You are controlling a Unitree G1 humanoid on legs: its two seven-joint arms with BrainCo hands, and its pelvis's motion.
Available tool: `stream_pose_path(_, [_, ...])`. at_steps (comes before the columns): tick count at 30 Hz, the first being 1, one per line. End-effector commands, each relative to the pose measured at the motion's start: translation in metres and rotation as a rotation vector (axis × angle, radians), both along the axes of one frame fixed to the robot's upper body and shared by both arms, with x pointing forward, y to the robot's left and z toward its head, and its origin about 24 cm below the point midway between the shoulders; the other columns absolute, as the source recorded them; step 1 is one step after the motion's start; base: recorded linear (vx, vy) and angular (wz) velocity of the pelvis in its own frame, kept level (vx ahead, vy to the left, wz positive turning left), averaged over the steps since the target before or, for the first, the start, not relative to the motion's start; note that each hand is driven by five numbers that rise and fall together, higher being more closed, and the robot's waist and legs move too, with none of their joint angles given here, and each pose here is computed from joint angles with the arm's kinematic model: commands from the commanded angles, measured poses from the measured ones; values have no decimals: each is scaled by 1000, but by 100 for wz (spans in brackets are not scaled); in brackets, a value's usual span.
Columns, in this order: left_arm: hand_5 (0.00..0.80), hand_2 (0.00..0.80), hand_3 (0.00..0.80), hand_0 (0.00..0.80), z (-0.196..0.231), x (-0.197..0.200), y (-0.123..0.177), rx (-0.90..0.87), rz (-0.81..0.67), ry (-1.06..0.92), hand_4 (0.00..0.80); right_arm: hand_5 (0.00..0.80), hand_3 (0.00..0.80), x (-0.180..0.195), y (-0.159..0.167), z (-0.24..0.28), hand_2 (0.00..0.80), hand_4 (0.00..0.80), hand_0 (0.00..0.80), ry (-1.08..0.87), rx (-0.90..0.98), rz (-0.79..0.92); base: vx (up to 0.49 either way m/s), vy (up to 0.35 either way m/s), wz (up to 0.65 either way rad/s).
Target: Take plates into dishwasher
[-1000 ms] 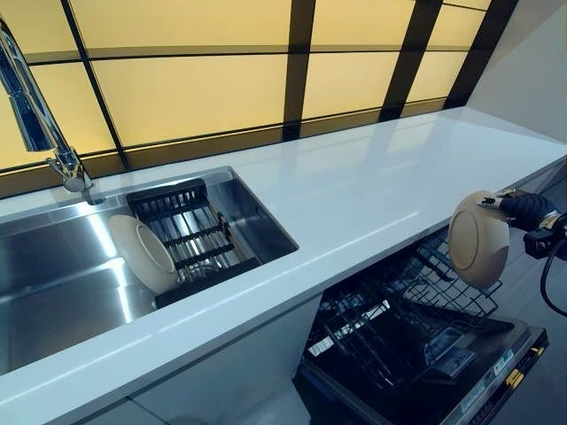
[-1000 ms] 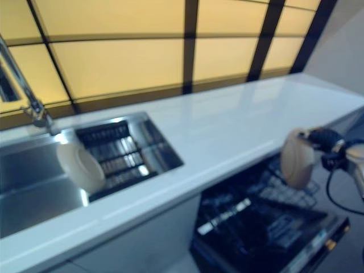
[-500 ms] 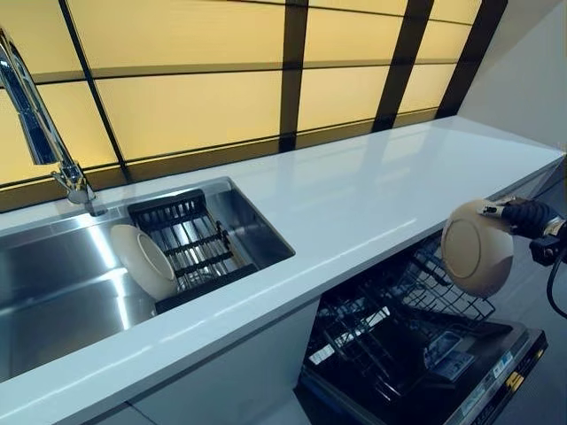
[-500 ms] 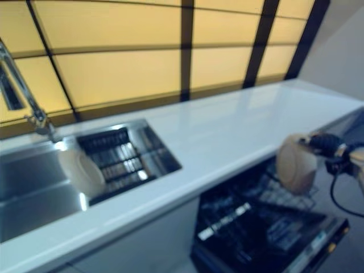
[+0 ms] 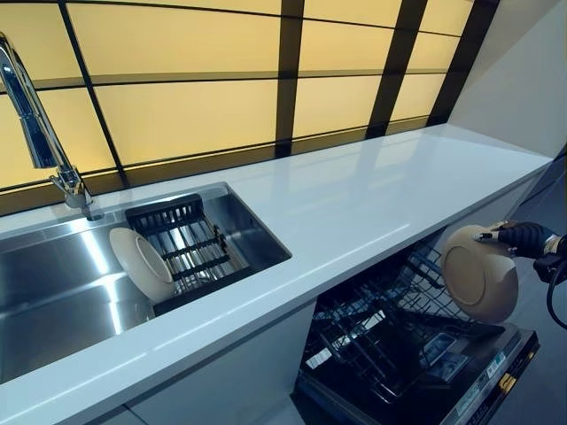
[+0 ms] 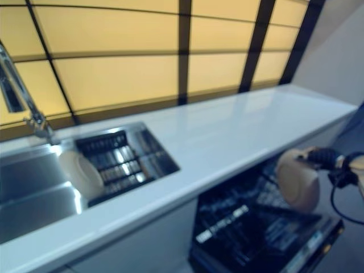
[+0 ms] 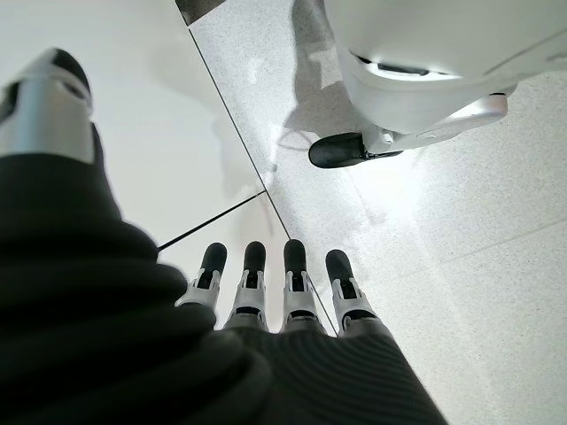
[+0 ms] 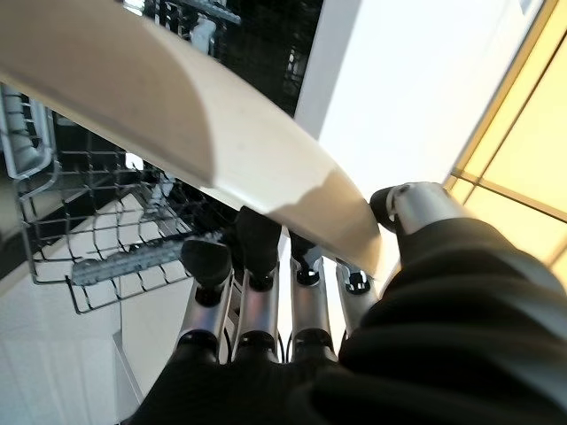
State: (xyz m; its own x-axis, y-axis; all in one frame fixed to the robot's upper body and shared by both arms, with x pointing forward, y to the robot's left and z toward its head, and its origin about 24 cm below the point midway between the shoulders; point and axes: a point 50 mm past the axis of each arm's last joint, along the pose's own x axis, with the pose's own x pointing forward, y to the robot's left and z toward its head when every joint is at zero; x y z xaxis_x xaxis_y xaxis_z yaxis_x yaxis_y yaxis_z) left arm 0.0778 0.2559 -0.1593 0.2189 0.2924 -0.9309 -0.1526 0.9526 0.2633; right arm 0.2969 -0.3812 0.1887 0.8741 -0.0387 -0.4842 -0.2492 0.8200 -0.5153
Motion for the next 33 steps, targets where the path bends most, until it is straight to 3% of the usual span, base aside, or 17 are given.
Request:
stream_pose_path(1, [0, 0, 0, 0, 7, 4, 21, 64, -43, 9, 0, 800, 800, 5, 9, 3, 800, 800, 800, 4, -85, 91, 0, 0, 0])
stream_pose_path(33, [0, 0, 0, 0, 7, 13, 15, 45, -39, -18, 0, 800, 800, 14, 80, -73, 800, 800, 800, 153, -243, 398, 0, 0, 0])
